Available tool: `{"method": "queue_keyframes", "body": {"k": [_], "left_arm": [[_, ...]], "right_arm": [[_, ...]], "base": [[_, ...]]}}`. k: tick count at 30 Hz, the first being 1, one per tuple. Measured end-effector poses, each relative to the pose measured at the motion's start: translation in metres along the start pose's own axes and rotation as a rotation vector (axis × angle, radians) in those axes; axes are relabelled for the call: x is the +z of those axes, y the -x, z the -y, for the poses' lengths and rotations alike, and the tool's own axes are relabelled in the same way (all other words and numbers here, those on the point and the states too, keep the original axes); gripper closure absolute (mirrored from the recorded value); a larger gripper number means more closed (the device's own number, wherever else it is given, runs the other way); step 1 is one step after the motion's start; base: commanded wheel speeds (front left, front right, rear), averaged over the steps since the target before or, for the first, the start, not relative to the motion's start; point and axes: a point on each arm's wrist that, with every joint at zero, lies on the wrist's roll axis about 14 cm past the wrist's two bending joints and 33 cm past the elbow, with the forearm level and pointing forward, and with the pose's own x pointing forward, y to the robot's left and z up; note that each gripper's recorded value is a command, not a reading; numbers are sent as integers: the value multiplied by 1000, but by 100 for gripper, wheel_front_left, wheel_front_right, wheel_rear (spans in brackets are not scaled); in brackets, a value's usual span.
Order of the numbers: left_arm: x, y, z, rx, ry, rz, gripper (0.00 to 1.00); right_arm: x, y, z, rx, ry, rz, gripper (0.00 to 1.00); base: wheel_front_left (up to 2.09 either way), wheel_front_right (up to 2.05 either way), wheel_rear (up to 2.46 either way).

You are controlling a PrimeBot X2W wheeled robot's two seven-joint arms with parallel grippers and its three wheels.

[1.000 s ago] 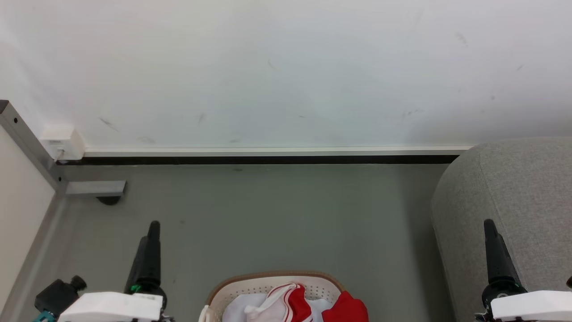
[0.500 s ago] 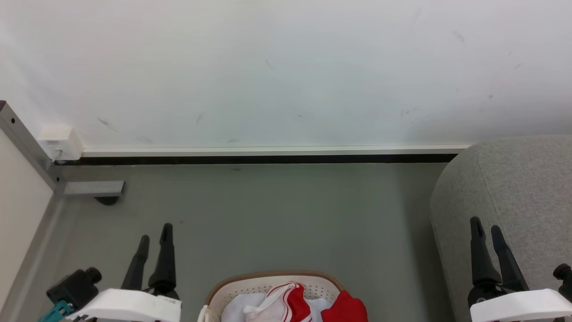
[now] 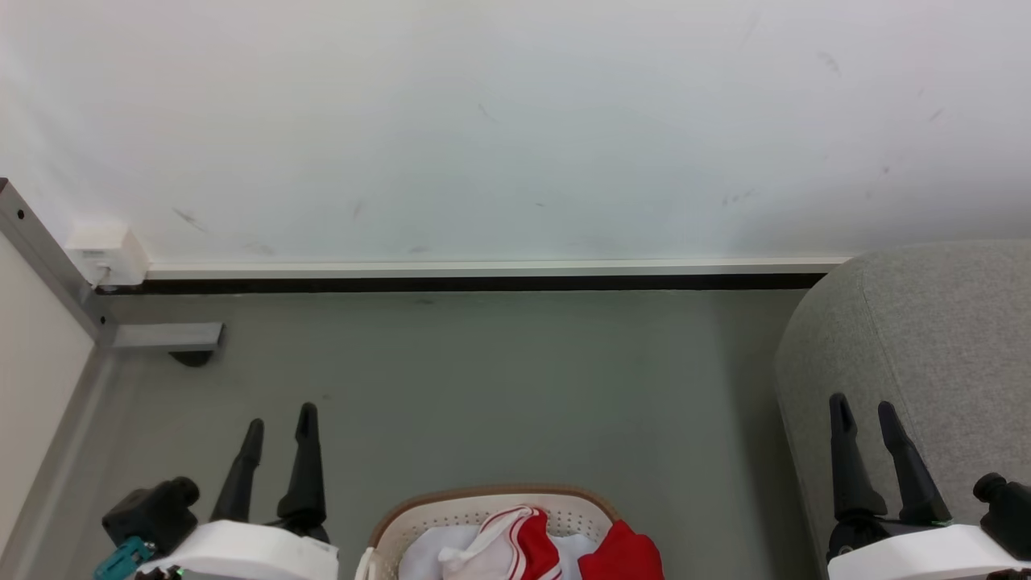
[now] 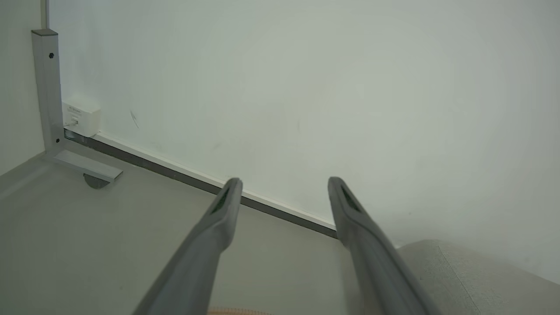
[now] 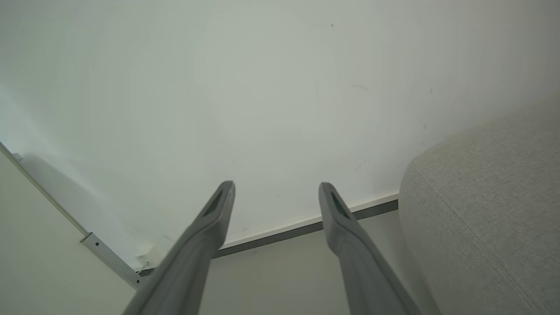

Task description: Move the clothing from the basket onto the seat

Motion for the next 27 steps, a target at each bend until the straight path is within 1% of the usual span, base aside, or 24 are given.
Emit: {"method": "queue_keyframes", "body": {"k": [11, 27], "left_arm": [[2, 1, 6, -18, -112, 22, 0], [8, 1, 17, -56, -244, 69, 0]], "right_arm": [[-5, 3, -1, 13, 117, -11, 0], [-9, 3, -8, 51, 244, -5, 0]], "base": [[0, 0, 0], [0, 0, 0]]}}
